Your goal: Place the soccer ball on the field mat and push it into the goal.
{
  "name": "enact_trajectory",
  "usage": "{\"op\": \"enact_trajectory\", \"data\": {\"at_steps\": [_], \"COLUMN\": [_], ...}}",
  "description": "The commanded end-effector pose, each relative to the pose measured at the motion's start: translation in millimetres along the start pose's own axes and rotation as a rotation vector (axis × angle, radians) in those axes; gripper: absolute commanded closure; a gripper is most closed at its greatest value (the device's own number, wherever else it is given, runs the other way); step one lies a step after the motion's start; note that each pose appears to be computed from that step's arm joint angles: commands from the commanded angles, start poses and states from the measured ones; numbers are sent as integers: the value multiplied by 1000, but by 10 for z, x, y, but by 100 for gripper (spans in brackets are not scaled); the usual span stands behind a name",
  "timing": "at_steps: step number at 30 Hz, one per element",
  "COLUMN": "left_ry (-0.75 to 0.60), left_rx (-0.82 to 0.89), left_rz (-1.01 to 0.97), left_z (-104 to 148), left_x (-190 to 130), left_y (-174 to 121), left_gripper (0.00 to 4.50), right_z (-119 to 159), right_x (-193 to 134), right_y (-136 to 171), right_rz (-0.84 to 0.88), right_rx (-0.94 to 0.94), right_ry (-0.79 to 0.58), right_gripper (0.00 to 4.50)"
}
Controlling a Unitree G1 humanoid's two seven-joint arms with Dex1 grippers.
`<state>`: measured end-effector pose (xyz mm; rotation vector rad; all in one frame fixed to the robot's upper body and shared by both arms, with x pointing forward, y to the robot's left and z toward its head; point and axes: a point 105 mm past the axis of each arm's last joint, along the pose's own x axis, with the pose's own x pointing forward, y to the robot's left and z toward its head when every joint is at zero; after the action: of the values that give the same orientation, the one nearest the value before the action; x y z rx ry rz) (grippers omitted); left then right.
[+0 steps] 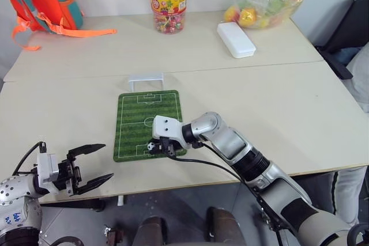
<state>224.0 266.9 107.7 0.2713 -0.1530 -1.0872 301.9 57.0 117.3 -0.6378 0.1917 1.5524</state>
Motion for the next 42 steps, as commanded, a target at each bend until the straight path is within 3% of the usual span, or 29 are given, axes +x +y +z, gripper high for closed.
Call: {"op": "enact_trajectory", "data": {"at_steps": [1, 29, 42], "left_ry": [3, -7, -13], "left_rx": [19, 43, 46], "left_rz": [8, 72, 84], "left_z": [54, 69, 68], "left_x": [-52, 2, 22], "left_y": [36, 127, 169], "left_gripper": [0, 0, 0], "right_z": [46, 95, 292], "right_x": [34, 116, 132], "right_y": [50, -20, 5], "right_rz": [21, 30, 57], "right_rx": [-34, -85, -72], "right_ry": [-16, -32, -97], "right_gripper": [365, 365, 365]}}
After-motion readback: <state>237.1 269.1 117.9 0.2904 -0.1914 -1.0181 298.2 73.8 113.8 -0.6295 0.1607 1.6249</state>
